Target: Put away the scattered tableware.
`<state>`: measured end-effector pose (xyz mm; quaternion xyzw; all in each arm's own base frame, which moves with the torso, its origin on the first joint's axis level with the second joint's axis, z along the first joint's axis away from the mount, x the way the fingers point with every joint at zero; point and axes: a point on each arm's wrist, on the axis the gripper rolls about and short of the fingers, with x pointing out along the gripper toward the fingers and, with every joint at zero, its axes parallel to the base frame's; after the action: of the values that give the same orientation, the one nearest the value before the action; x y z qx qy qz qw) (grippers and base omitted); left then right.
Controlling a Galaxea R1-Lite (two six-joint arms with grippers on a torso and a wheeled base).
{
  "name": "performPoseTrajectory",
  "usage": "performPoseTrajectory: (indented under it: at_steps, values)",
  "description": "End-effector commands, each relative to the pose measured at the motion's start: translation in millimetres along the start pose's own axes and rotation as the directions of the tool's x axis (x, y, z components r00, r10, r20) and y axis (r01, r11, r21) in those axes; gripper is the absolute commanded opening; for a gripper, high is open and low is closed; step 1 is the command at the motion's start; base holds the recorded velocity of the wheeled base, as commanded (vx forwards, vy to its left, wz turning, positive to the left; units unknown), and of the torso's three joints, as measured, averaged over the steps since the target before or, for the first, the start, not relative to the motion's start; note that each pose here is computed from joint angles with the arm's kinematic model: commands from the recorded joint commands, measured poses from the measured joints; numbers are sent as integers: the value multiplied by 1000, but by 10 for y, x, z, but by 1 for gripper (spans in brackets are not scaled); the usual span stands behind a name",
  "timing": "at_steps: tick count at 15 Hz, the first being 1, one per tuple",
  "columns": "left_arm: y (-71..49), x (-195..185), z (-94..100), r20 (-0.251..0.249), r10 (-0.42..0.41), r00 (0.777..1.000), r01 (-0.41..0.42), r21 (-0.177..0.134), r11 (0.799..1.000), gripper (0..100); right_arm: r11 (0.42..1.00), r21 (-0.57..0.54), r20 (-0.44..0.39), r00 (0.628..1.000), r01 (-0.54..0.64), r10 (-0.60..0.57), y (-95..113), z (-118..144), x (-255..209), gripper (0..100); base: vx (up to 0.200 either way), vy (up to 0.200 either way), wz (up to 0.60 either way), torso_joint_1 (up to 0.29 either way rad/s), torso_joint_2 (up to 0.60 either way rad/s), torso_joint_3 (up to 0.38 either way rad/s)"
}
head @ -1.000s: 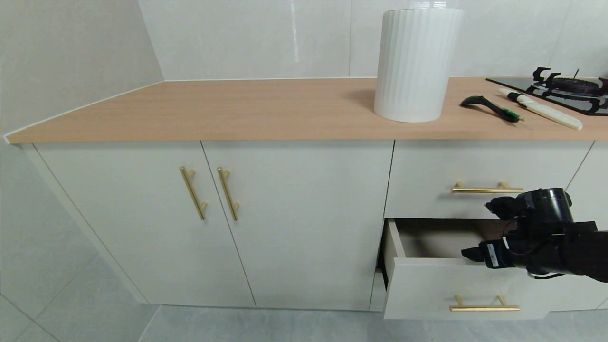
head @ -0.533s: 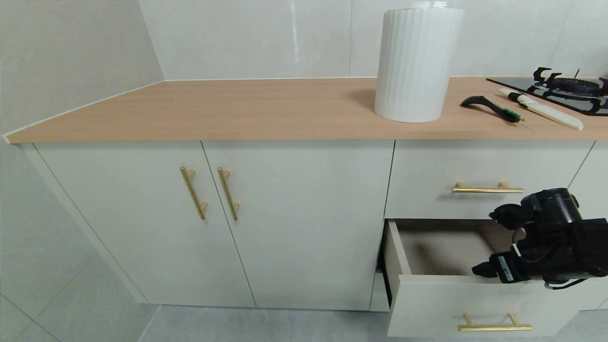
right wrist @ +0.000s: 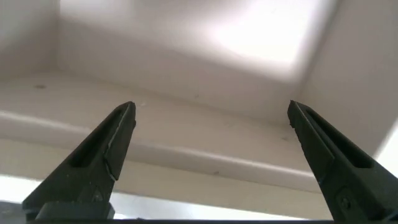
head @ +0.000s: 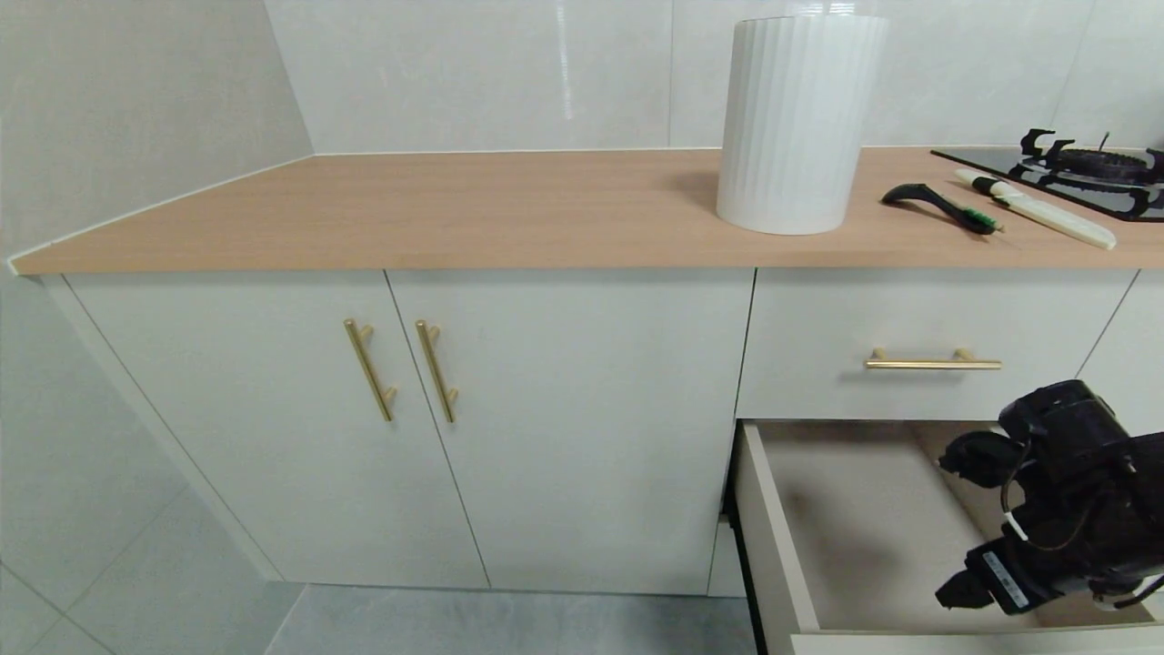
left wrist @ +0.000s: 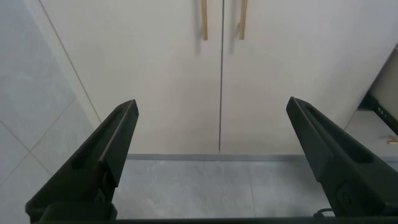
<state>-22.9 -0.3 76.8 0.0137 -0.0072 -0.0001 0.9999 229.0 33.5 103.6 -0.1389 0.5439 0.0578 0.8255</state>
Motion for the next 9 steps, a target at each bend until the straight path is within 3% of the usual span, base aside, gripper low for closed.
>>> performPoseTrajectory:
  at_steps: [1,4,9]
  values:
    - [0,1,1,-1,0,1000,0,0,1000,100,999,-53,-5,1000,-6,6,87,-61,-134,100,0,0,0,0,0,0]
    - [0,1,1,-1,0,1000,0,0,1000,100,994,-107,-101,995,-16,5,175,-165,-155,100,0,0,0,0,0,0]
    - [0,1,1,-1,0,1000,0,0,1000,100,983,-181,-189,982,-21,-14,293,-367,-181,100,0,0,0,0,0,0]
